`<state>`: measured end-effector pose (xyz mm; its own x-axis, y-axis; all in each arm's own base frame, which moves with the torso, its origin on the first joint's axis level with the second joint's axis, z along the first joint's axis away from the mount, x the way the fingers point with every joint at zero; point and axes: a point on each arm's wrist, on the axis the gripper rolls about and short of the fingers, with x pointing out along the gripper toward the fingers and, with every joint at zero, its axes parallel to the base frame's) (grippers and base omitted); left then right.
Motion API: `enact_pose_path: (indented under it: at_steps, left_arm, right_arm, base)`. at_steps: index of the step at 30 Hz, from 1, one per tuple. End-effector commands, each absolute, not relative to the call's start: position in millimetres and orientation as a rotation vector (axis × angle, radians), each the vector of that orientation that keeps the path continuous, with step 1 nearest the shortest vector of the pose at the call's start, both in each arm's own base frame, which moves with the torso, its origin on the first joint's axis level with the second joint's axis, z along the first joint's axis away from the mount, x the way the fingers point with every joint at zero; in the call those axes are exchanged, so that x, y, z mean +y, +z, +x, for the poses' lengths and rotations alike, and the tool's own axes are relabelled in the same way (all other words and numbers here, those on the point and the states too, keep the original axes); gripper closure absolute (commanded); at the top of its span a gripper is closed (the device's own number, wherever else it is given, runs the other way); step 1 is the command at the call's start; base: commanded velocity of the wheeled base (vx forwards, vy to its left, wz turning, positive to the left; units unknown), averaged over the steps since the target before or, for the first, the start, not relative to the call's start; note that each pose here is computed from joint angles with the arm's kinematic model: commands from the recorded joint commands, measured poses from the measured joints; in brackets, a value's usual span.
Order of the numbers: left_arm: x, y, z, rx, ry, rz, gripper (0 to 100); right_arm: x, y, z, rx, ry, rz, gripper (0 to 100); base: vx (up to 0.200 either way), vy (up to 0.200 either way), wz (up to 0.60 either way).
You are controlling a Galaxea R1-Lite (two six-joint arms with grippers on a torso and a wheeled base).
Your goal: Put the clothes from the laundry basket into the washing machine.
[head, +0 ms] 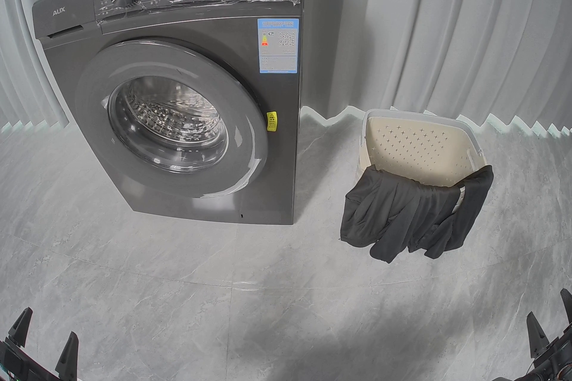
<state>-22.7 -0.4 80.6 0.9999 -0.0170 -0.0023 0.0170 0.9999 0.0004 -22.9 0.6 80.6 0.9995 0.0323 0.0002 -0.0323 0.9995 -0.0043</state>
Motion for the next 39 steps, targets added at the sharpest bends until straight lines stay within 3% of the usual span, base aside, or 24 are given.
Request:
enact_pose_path:
  at_steps: [1,21,32,39]
  left_arm:
    - [-0.4,75.7,-22.9,0.000,-0.017,0.002,0]
    - [-0.4,75.7,-22.9,0.000,-0.017,0.002,0]
    - [-0.4,75.6,-22.9,0.002,-0.017,0.002,0]
    - [-0.4,75.6,-22.9,0.002,-0.017,0.002,0]
  right_arm:
    - [0.6,75.3,-22.8,0.001,0.034,-0.005,0]
    - [0.6,75.3,-22.8,0.001,0.034,-0.005,0]
    - [0.6,75.3,-22.8,0.001,0.034,-0.006,0]
    - [0.6,75.3,-22.8,0.001,0.035,-0.006,0]
  base:
    - [0.000,-0.200,0.00]
    - [0.000,-0.200,0.00]
    - [0.000,0.000,0.00]
    - [0.000,0.000,-0.51]
